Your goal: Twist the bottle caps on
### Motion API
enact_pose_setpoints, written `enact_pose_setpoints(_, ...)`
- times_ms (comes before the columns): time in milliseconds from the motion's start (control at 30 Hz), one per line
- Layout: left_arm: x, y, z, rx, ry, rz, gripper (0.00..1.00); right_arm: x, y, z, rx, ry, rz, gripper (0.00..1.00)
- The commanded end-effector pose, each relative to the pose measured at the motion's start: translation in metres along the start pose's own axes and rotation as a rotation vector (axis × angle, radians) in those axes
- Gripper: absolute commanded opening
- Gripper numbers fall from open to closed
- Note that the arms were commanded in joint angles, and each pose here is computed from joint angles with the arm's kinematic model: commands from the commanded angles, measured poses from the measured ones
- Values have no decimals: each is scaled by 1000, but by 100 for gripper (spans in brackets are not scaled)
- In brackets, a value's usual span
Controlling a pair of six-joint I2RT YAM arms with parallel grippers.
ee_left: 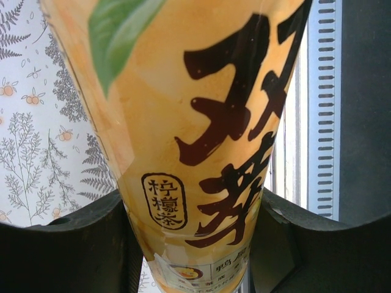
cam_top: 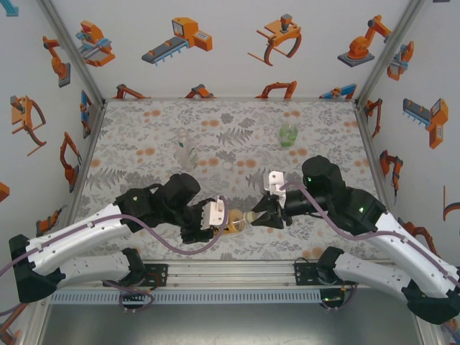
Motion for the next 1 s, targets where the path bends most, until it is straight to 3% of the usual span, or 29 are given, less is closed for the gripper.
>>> enact_pose_setpoints(0,-3,6,21,-85,-18,-29,0,1,-2,-3,5,12,1,0)
enact_pose_setpoints(633,-1,-1,29,-99,-17,-30,0,-2,-10,-8,11,-80,0,0)
enact_pose_setpoints(733,0,-2,27,-92,-13,-20,0,-10,-11,-9,12,-203,-55,0)
enact_pose_setpoints(967,2,-3,28,-111,-8,8,0,-27,-12,-21,-15,-684,-199,0)
Point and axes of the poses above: each hand's point on the last joint's axis, 136 mm out from that joint toward the fingers, its own y axis back along the fingers, its own x axis along the line the jaws close on, z = x × y, the point moved 4 cm from there along y, back along the fingers, and after that the axes turned 2 degrees about y, right-handed, at the moved point
